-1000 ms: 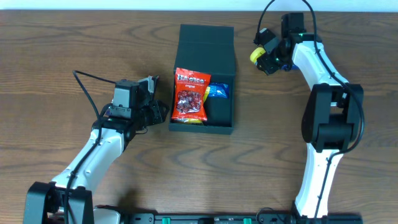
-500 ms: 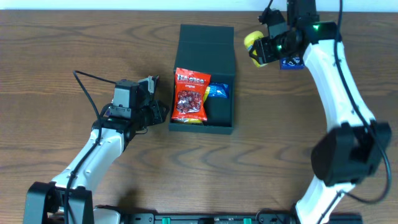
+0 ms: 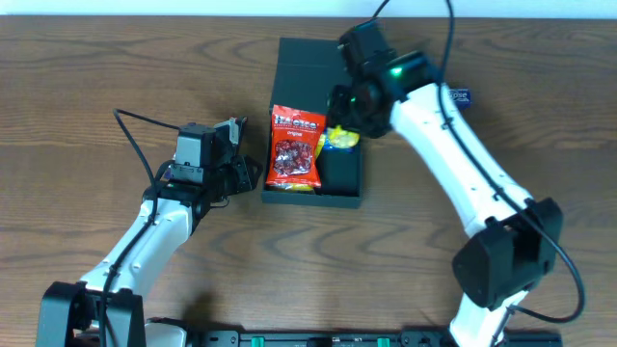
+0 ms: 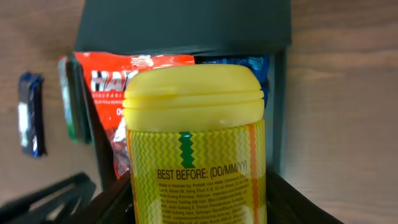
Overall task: Pack container
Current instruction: 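Carry the yellow Mentos tube into the box's right side and release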
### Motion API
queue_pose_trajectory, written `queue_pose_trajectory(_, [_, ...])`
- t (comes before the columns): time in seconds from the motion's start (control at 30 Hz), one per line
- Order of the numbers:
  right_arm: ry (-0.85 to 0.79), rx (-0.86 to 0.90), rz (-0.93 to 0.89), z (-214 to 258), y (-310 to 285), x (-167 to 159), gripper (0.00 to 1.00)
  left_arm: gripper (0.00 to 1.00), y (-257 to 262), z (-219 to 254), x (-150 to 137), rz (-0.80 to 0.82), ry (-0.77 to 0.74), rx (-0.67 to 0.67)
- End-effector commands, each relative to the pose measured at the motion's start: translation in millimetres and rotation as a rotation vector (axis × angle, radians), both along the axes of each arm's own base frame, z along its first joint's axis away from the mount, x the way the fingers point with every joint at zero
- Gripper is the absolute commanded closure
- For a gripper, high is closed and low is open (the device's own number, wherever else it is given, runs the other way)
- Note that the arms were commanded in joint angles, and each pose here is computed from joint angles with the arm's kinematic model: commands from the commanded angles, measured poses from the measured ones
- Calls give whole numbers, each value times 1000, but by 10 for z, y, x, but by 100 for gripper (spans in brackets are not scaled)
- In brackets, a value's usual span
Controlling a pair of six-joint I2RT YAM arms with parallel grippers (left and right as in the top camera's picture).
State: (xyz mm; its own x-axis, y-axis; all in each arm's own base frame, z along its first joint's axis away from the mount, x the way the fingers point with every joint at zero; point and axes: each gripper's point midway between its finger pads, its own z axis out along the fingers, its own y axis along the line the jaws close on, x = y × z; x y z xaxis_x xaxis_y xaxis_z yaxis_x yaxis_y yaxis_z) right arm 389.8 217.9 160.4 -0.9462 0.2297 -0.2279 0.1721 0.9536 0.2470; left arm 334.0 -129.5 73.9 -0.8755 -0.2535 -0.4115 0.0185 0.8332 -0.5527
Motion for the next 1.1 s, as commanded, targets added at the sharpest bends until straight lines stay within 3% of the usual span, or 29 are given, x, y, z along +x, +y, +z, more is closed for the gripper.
queue_pose_trajectory(0.0, [-19, -89, -133, -136, -16, 21, 98, 73, 2, 29, 2, 0, -8, -4])
queue_pose_trajectory(0.4, [121, -179, -139, -746, 86, -119, 98, 73, 2, 29, 2, 0, -8, -4])
queue_pose_trajectory(0.77, [165, -206, -117, -842, 102, -224, 98, 73, 2, 29, 3, 0, -9, -4])
queue_pose_trajectory(0.83, [168, -208, -107, -843, 113, -240, 78, 73, 2, 29, 3, 0, -9, -4])
queue_pose_trajectory(0.97, [179, -195, -64, -846, 154, -267, 57, 73, 2, 29, 2, 0, -8, -4])
queue_pose_trajectory(1.07, [182, -195, -53, -847, 156, -275, 50, 73, 2, 28, 1, 0, -8, -4])
